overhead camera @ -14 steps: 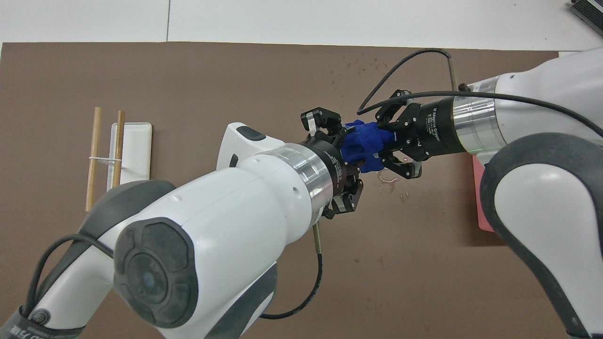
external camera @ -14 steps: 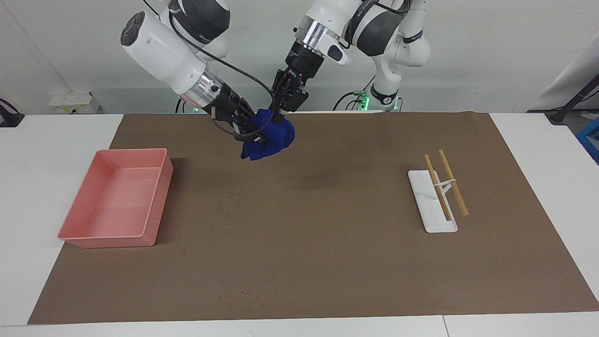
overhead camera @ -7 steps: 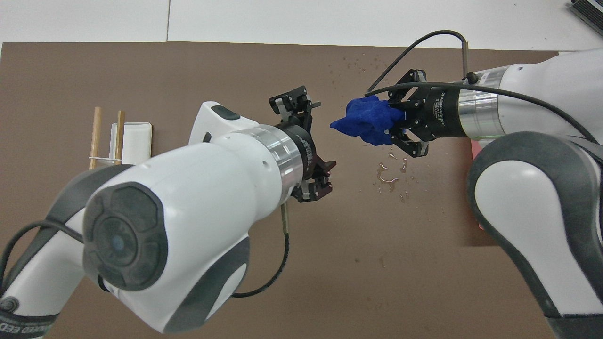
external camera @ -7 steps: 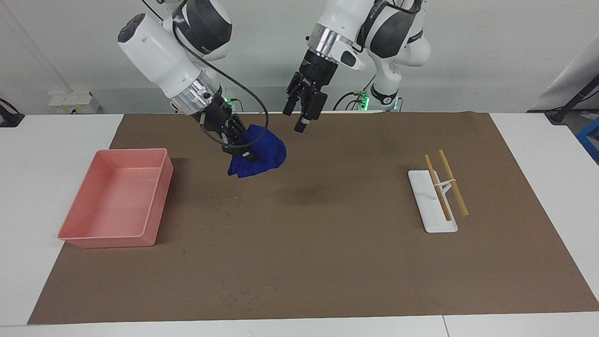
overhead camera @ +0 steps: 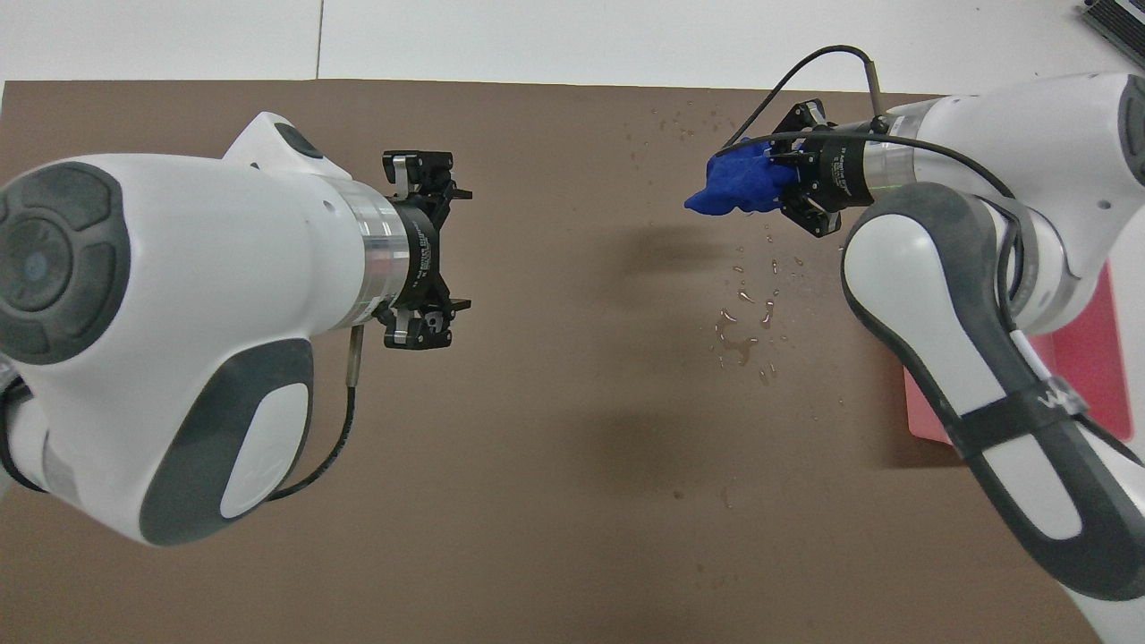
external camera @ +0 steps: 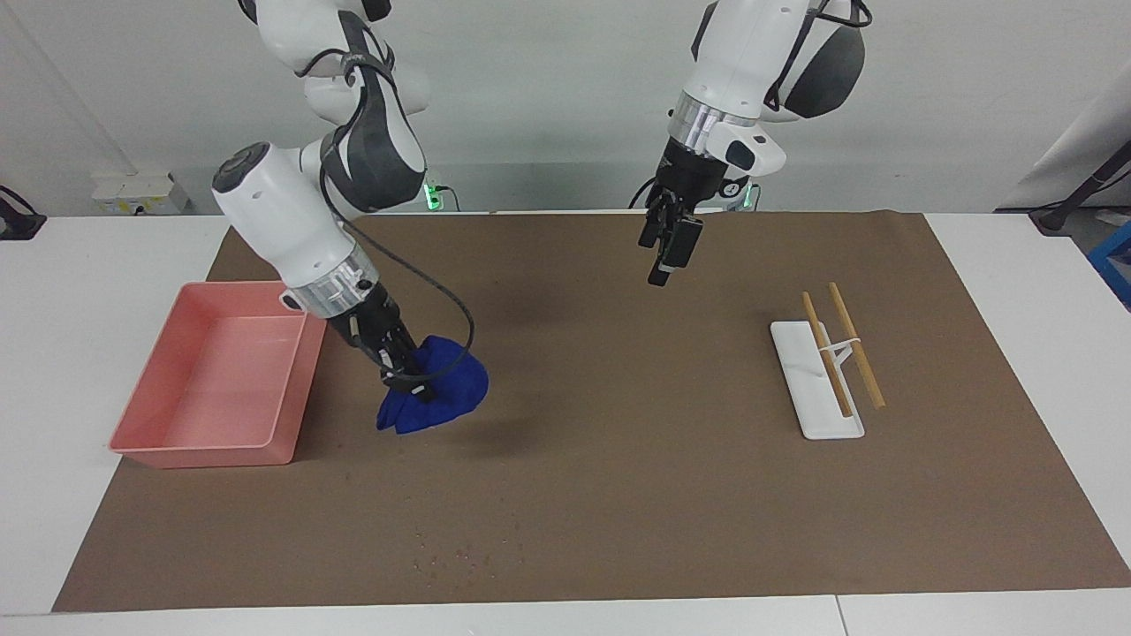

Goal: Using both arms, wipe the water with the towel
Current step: 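Pull the towel away with the right gripper while the left gripper retracts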

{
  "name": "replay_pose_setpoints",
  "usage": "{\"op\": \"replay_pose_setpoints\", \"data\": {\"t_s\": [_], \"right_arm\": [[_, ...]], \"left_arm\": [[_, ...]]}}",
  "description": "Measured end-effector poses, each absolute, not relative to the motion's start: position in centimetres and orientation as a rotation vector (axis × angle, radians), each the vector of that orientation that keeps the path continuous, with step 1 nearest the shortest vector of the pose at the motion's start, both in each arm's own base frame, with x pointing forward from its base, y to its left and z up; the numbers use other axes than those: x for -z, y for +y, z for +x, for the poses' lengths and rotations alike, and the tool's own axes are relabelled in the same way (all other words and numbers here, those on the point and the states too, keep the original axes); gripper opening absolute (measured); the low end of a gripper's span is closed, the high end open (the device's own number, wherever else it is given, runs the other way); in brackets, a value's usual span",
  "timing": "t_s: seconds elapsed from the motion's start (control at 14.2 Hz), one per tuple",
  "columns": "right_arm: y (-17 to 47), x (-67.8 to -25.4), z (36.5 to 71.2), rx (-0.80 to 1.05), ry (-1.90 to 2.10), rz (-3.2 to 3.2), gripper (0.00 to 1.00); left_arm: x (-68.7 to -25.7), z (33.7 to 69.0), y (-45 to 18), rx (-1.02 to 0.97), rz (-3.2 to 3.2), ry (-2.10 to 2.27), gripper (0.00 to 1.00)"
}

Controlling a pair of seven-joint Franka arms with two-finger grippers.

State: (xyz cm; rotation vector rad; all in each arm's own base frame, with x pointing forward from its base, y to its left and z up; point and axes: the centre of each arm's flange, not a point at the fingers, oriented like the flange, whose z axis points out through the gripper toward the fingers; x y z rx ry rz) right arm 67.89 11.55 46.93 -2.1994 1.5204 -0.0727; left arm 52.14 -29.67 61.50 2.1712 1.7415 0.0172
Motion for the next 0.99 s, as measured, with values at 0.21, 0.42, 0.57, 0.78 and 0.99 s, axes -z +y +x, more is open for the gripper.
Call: {"op": "replay_pose_setpoints", "data": {"t_s": [0.21, 0.42, 0.57, 0.78, 0.99], "right_arm": [[10.7, -43.4, 70.6, 0.206, 1.471, -2.252, 0.21], [10.4, -41.3, 72.5, 0.288, 1.376, -2.319, 0.21], [9.4, -40.6, 74.1, 0.321, 1.349, -2.326, 0.21], [8.6, -39.2, 74.8, 0.354, 1.325, -2.337, 0.21], [8.8, -36.6, 74.2, 0.334, 1.294, -2.409, 0.21]], "left_arm": [[-61.0, 52.4, -26.7, -0.021, 2.396, 1.58, 1.0], [-60.5, 52.8, -22.4, 0.015, 2.629, 1.364, 1.0], [-60.3, 52.9, -19.1, 0.059, 2.762, 1.198, 1.0], [-60.1, 53.1, -14.7, 0.121, 2.899, 0.937, 1.0], [-59.9, 53.3, -10.4, 0.154, 2.997, 0.661, 1.0]]}}
